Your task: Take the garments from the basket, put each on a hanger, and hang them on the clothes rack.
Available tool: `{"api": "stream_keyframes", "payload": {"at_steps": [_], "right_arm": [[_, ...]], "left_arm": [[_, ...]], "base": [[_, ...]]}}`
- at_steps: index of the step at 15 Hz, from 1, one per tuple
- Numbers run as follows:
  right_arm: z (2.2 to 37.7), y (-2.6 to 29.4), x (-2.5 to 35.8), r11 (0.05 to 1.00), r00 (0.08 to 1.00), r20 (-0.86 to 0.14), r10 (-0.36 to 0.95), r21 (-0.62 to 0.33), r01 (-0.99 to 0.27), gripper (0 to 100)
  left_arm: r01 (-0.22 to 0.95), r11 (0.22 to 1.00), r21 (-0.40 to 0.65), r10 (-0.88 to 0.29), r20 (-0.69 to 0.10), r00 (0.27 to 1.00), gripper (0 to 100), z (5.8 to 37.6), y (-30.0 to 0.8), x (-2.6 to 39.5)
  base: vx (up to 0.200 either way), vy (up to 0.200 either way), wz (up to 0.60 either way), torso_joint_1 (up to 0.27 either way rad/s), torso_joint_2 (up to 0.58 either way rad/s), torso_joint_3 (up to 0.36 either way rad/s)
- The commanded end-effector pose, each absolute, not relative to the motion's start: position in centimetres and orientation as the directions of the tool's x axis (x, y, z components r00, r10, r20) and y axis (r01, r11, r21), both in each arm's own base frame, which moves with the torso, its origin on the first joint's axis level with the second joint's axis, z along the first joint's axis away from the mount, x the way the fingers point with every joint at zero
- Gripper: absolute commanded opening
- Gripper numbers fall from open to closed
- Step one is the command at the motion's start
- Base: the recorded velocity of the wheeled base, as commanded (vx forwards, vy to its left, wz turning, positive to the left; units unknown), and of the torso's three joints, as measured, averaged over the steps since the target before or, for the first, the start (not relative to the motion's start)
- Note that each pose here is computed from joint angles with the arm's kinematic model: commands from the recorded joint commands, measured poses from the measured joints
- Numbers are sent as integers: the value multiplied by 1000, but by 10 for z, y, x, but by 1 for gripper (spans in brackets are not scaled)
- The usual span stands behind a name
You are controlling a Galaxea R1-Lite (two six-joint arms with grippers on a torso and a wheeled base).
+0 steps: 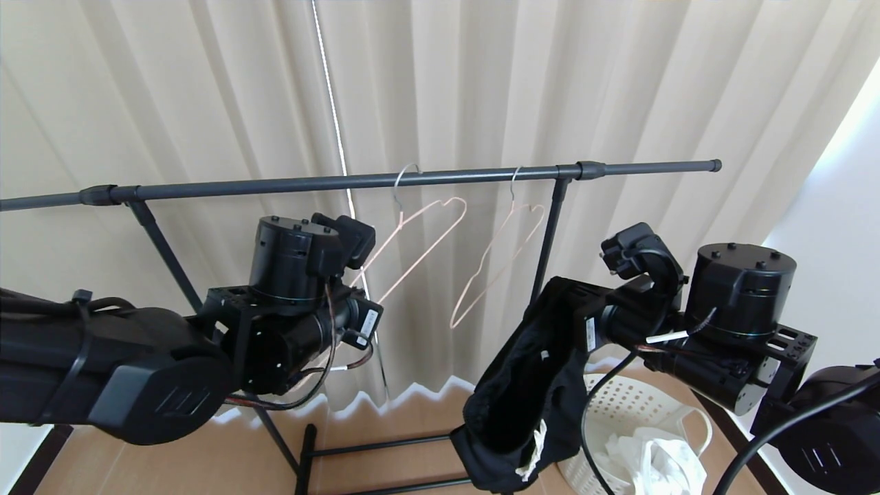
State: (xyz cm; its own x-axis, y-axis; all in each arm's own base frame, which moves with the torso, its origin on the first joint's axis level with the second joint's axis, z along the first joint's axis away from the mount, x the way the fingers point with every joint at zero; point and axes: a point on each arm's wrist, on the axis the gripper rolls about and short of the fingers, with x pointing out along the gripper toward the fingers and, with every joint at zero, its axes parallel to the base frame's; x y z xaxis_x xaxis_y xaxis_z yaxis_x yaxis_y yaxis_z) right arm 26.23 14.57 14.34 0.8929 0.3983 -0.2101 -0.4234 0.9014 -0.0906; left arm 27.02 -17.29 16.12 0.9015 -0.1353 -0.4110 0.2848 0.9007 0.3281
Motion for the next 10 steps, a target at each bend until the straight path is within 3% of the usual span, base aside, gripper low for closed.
{"api": "stream_keyframes", "payload": {"at_steps": [1, 4, 8, 10], "right_arm": [[145, 146, 261, 901, 894, -205, 399, -91, -423, 0], [148, 145, 261, 902, 896, -196, 398, -90, -421, 0], [149, 143, 261, 905, 900, -190, 394, -90, -415, 0], [150, 141, 262, 909, 903, -188, 387, -90, -408, 0]], "left_arm": [[335, 894, 297, -208, -388, 898, 0, 175, -166, 256], [415, 870, 268, -301, -378, 875, 0, 183, -161, 247], [424, 869, 257, -322, -358, 876, 0, 190, -156, 242], [492, 839, 231, -391, -372, 842, 0, 188, -155, 237]], "base": [[0, 0, 0, 0, 0, 0], [0, 0, 0, 0, 0, 0], [0, 0, 0, 0, 0, 0], [0, 0, 0, 0, 0, 0]]}}
